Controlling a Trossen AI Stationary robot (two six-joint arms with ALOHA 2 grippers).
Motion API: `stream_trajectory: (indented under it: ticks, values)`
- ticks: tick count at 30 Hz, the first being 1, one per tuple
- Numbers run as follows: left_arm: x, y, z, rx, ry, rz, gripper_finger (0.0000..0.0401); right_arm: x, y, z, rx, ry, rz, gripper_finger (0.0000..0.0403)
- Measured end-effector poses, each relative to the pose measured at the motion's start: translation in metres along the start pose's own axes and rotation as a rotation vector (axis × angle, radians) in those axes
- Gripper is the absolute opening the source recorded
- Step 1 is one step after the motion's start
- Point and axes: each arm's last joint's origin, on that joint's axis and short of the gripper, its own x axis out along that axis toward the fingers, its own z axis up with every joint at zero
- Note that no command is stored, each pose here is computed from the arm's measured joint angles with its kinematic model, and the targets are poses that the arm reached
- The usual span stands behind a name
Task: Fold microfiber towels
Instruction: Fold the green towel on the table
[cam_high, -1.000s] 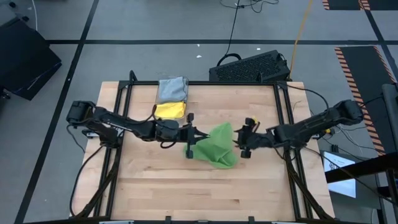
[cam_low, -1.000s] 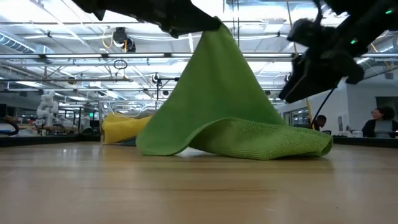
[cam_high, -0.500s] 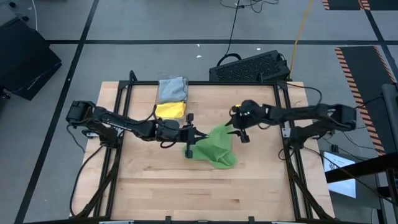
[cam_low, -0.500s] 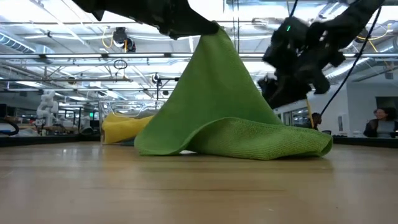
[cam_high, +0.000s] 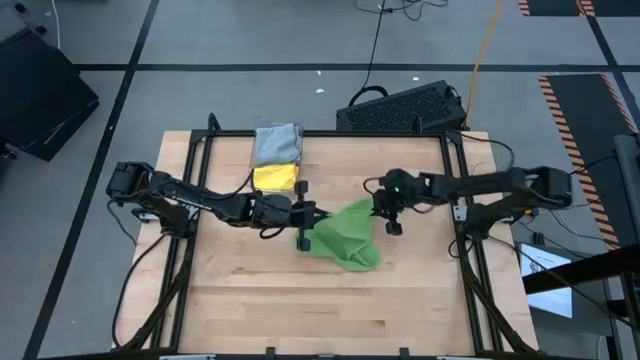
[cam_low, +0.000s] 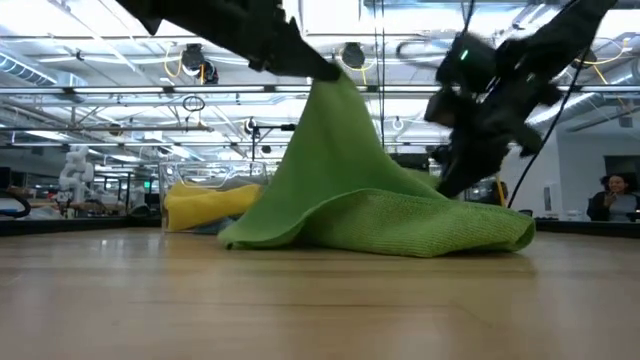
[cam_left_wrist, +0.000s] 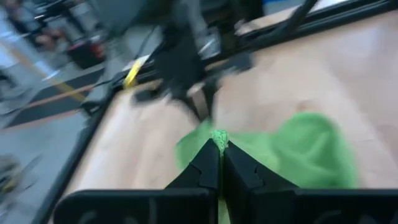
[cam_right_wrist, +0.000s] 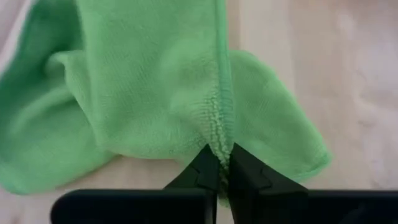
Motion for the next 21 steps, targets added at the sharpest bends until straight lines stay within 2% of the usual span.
stream_trajectory:
  ticks: [4,7,11,14,17,21]
  values:
    - [0.0,0.003,-0.002,0.016,0.037,0.101,0.0009,-0.022,0.033,0.011,0.067,-0.038,-0.103,0.0007]
    - [0.0,0.005,0.001,0.021,0.025,0.167,0.0004,-0.041,0.058,0.019,0.127,-0.145,-0.125,0.0003]
    - [-0.002,0.008,0.013,0.002,-0.09,0.207,0.0012,-0.063,0.087,0.027,0.268,-0.301,-0.196,0.0005]
    - [-0.003,0.009,0.021,-0.016,-0.174,0.21,0.0006,-0.065,0.102,0.03,0.37,-0.398,-0.267,0.0005]
    - [-0.004,0.011,0.022,-0.037,-0.187,0.251,0.0006,-0.057,0.112,0.034,0.359,-0.434,-0.289,0.0005]
    - [-0.004,0.019,0.017,-0.068,-0.11,0.406,0.0012,-0.039,0.111,0.034,0.283,-0.391,-0.341,0.0005]
